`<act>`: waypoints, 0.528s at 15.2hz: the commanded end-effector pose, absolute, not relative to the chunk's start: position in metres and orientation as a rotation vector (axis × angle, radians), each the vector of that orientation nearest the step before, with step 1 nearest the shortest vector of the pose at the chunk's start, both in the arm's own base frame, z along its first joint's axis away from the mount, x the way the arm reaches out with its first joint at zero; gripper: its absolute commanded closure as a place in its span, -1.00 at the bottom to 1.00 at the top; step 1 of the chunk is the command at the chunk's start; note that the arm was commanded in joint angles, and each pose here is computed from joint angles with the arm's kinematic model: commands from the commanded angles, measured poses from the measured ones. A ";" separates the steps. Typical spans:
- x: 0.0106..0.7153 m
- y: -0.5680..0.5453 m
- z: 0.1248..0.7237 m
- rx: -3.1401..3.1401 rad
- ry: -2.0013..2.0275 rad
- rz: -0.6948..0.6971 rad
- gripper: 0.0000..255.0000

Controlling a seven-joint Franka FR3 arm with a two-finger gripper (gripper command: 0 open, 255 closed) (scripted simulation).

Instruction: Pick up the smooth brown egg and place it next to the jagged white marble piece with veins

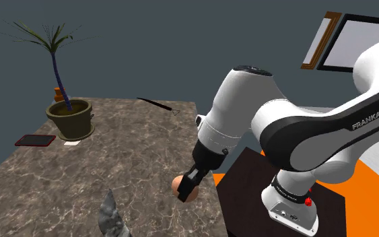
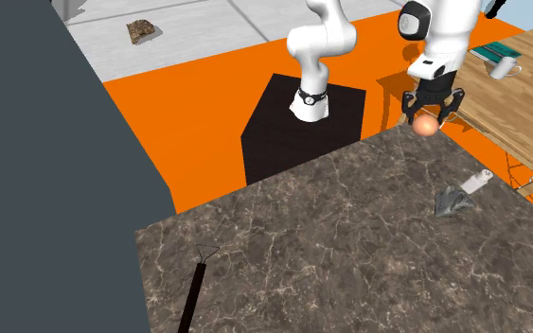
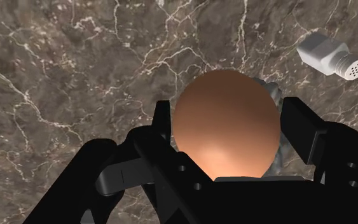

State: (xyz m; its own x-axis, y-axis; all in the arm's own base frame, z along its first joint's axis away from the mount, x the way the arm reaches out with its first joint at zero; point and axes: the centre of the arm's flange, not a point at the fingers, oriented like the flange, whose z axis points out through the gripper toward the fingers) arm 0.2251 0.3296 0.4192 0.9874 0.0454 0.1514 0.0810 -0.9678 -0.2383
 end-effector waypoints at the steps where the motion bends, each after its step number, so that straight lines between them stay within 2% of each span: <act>1: 0.225 0.330 0.409 -2.886 -0.093 -0.213 1.00; 8: 0.225 0.330 0.372 -2.886 -0.093 -0.213 1.00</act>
State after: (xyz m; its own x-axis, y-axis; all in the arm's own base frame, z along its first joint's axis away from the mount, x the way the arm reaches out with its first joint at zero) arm 0.2249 0.3290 0.3774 0.9874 0.0452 0.1513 0.0808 -0.9678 -0.2382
